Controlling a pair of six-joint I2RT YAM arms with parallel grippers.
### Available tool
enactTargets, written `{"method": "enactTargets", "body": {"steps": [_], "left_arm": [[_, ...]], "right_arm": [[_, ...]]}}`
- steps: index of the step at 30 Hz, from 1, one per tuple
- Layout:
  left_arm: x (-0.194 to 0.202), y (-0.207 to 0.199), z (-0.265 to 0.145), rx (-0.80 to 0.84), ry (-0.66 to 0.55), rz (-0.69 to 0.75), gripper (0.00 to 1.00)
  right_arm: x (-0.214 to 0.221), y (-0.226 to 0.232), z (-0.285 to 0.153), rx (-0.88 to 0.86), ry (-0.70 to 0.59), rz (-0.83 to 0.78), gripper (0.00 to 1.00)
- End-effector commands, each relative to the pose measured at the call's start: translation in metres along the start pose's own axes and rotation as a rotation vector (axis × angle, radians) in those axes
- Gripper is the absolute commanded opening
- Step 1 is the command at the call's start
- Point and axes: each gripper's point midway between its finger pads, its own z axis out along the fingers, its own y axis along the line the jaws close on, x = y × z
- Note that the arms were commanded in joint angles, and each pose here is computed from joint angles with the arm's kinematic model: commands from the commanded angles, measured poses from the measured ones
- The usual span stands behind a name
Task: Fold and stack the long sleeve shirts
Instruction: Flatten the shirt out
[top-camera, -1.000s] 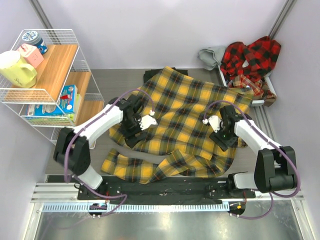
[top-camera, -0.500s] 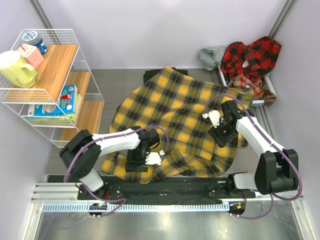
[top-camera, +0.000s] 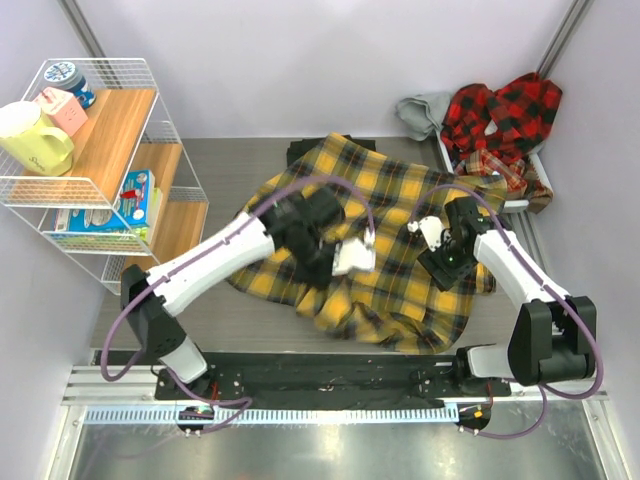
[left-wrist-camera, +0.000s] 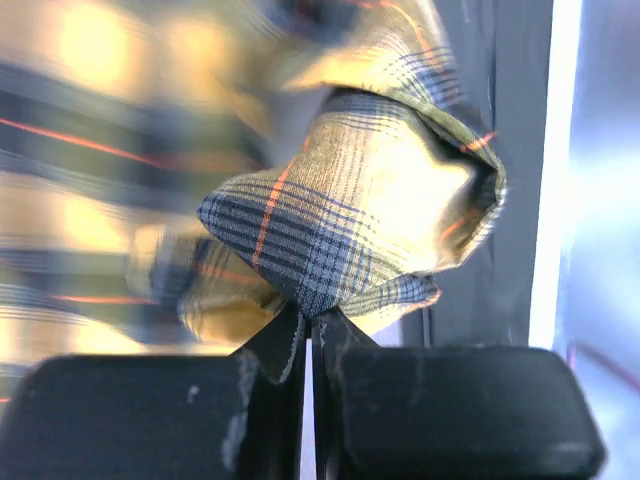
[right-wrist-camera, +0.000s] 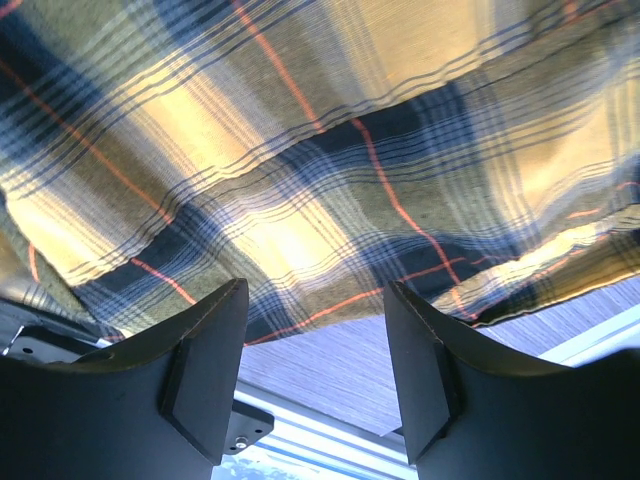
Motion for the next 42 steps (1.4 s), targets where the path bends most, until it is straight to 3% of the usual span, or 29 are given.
{"method": "enactTargets", "body": {"steps": [1,4,9,12,16,22,26,32,34,35,36,38,39,41,42], "left_arm": [[-0.051,-0.003,-0.05,0.137,-0.252,-0.112,0.0],[-0.088,-0.03,-0.056,0.168,-0.296,0.018,0.0],[-0.151,-0.116,-0.065,0.244,-0.439,0.297,0.0],[-0.19,-0.135,-0.085,0.223,-0.562,0.376,0.0],[-0.222,-0.175,-0.088,0.301,-0.594,0.503,0.0],[-0.222,-0.187,-0.089,0.343,-0.61,0.55,0.0],[-0.251,-0.191,-0.113,0.313,-0.717,0.603,0.0],[-0.292,-0.199,-0.125,0.224,-0.822,0.803,0.0],[-0.29,-0.196,-0.117,0.223,-0.796,0.775,0.18],[-0.285,-0.193,-0.115,0.207,-0.769,0.759,0.39],[-0.274,-0.173,-0.098,0.139,-0.687,0.707,0.47],[-0.236,-0.154,-0.103,0.087,-0.601,0.643,0.59],[-0.201,-0.138,-0.071,0.111,-0.488,0.561,0.62],[-0.157,-0.086,-0.071,0.038,-0.441,0.421,0.75],[-0.113,-0.074,-0.062,0.023,-0.383,0.35,0.76]], "right_arm": [[-0.019,-0.014,-0.01,0.028,-0.061,0.019,0.62],[-0.024,-0.016,-0.01,0.025,-0.071,0.027,0.62],[-0.029,-0.014,-0.008,0.002,-0.075,0.035,0.62],[-0.028,-0.011,-0.007,-0.013,-0.075,0.029,0.62],[-0.032,-0.009,-0.009,-0.035,-0.089,0.027,0.62],[-0.042,0.001,-0.019,-0.085,-0.136,0.012,0.62],[-0.042,0.002,-0.013,-0.095,-0.11,0.004,0.62],[-0.053,-0.005,-0.021,-0.082,-0.132,-0.011,0.62],[-0.053,-0.005,-0.024,-0.08,-0.136,-0.014,0.62],[-0.052,-0.003,-0.026,-0.085,-0.138,-0.017,0.63],[-0.05,-0.002,-0.027,-0.085,-0.137,-0.02,0.62],[-0.043,0.004,-0.028,-0.098,-0.127,-0.038,0.63],[-0.04,0.005,-0.029,-0.101,-0.124,-0.043,0.63],[-0.034,0.01,-0.027,-0.109,-0.109,-0.064,0.63],[-0.033,0.011,-0.026,-0.107,-0.103,-0.078,0.63]]}}
